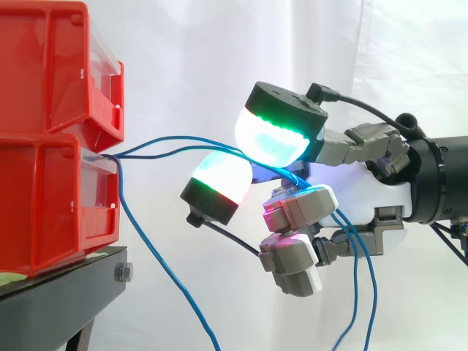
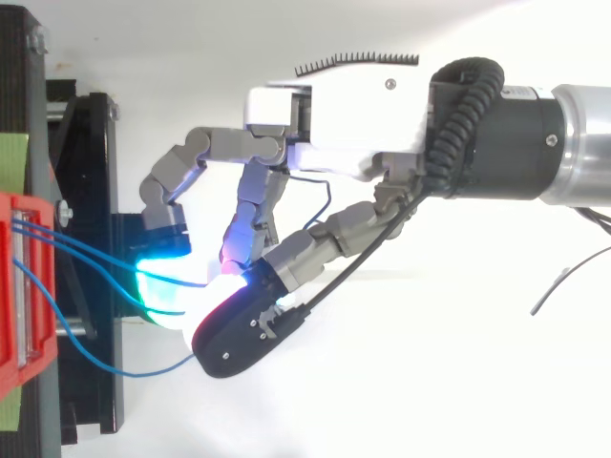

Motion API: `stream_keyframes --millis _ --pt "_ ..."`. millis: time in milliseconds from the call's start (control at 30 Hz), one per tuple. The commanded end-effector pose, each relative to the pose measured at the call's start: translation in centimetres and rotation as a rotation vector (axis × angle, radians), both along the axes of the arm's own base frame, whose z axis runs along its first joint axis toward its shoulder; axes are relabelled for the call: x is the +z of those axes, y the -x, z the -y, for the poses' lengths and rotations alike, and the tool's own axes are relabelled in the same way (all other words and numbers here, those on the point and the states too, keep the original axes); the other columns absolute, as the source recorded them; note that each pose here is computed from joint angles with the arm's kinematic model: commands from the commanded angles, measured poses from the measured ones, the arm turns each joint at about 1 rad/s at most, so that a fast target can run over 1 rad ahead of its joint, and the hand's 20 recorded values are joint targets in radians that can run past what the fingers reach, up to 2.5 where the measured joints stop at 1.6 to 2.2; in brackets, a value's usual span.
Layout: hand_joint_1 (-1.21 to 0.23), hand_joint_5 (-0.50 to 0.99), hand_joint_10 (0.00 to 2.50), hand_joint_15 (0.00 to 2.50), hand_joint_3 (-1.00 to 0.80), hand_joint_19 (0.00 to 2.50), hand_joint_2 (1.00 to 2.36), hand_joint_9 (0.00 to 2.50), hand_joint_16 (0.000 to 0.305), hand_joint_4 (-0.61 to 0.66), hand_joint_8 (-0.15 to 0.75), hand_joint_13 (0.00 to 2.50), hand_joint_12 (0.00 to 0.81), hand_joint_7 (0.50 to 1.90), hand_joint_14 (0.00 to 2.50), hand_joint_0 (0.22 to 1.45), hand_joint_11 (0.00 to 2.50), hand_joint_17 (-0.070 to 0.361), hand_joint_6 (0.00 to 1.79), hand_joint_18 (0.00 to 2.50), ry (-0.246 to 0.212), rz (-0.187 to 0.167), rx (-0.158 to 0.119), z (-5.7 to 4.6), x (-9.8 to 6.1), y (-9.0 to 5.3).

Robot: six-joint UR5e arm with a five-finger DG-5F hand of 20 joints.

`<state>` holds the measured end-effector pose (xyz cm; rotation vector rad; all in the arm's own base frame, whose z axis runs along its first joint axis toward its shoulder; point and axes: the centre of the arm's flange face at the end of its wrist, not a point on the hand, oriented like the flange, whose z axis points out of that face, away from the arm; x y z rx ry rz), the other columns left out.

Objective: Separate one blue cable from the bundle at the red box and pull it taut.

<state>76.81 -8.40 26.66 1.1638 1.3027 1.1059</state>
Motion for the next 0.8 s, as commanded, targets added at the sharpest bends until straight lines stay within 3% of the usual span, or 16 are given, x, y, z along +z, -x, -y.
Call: stream_keyframes --millis 0,233,633,767 --pt "-0.96 -0.14 0.01 1.04 -0.43 0.94 1.01 1.33 0.041 -0.1 0.271 1.14 0.354 1.03 0.03 0.77 1.39 0.091 0.89 0.96 0.0 -0.001 0.0 0.01 -0.04 0.02" --pt "-0.99 -0.15 0.01 1.03 -0.5 0.92 1.0 1.34 0.041 -0.05 0.269 1.15 0.355 0.94 0.03 0.75 1.4 0.093 0.91 1.0 0.0 -0.001 0.0 0.01 -0.04 0.02" --pt "-1.05 -0.15 0.01 1.04 -0.5 0.95 1.0 1.34 0.042 0.01 0.274 1.15 0.359 0.96 0.03 0.64 1.42 0.094 0.91 0.99 -0.002 -0.001 0.002 -0.01 0.06 0.05" --pt "-0.95 -0.14 0.01 1.05 -0.5 0.96 1.0 1.38 0.044 0.02 0.294 1.17 0.374 0.94 0.03 0.54 1.4 0.1 0.91 1.0 -0.002 -0.001 0.002 -0.01 0.01 0.0"
